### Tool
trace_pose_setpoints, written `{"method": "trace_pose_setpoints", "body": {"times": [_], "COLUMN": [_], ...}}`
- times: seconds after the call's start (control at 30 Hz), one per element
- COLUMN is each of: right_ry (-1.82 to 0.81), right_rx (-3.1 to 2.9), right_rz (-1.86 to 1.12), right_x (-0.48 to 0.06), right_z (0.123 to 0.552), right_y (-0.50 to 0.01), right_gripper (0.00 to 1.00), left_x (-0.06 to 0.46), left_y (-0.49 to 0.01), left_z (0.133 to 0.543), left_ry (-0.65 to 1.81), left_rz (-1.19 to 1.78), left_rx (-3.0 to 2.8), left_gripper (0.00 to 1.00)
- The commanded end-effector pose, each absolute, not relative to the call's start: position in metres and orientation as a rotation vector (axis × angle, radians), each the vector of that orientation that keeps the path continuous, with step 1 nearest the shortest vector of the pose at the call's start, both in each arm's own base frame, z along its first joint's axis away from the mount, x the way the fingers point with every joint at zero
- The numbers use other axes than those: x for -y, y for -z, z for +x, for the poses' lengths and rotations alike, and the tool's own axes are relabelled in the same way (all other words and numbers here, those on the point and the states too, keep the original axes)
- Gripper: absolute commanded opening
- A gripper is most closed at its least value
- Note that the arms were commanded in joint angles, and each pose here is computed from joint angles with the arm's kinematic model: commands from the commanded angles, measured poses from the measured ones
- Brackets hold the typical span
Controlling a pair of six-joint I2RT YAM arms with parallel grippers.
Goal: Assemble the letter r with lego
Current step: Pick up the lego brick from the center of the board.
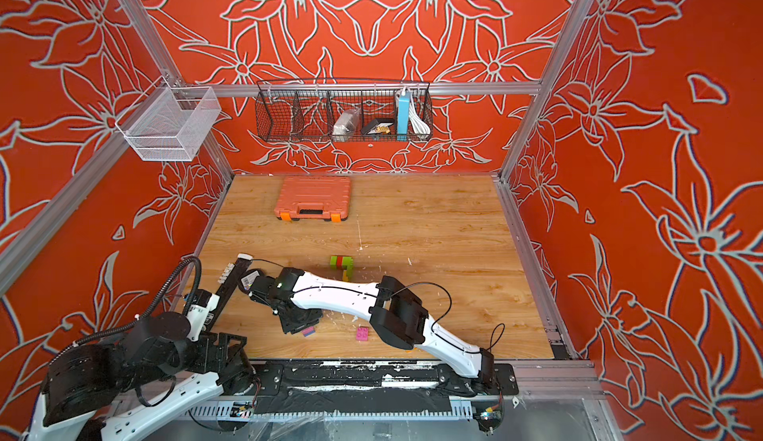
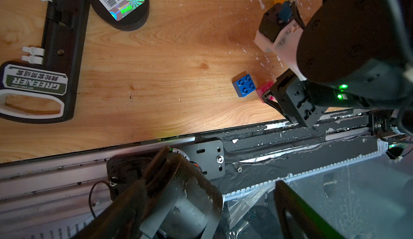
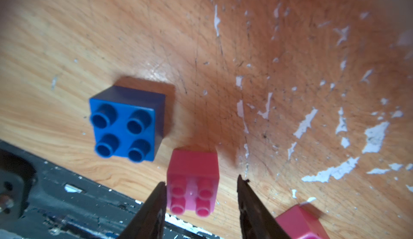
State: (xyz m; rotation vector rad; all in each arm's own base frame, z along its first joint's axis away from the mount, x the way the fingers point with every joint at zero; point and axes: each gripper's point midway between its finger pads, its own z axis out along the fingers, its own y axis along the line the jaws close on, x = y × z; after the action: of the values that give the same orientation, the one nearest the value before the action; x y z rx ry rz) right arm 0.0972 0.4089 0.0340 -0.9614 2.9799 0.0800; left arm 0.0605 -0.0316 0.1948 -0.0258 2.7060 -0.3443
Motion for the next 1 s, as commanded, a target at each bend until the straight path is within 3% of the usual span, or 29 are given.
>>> {"method": "trace_pose_setpoints", "body": {"times": [0.0,0.97], "right_ry": [-0.050,-0.019], "right_rx": [-2.985,-2.971], "right_rz": [-0.989,-1.011], "right_x": [-0.4104,-0.4110], "right_z": [0.0947,0.0977], "right_y": [-0.0283,-0.0321], "right_gripper": [0.52,0.48], "left_x": [0.0219,0.0217], "left_y": [-0.1873,-0.1866], "left_z": [0.0513,0.0512], "left_ry": [0.291,0.308], "left_rz": [-0.004,-0.008], "left_rx": [-2.749,-2.735], "left_gripper": [0.90,0.89]}}
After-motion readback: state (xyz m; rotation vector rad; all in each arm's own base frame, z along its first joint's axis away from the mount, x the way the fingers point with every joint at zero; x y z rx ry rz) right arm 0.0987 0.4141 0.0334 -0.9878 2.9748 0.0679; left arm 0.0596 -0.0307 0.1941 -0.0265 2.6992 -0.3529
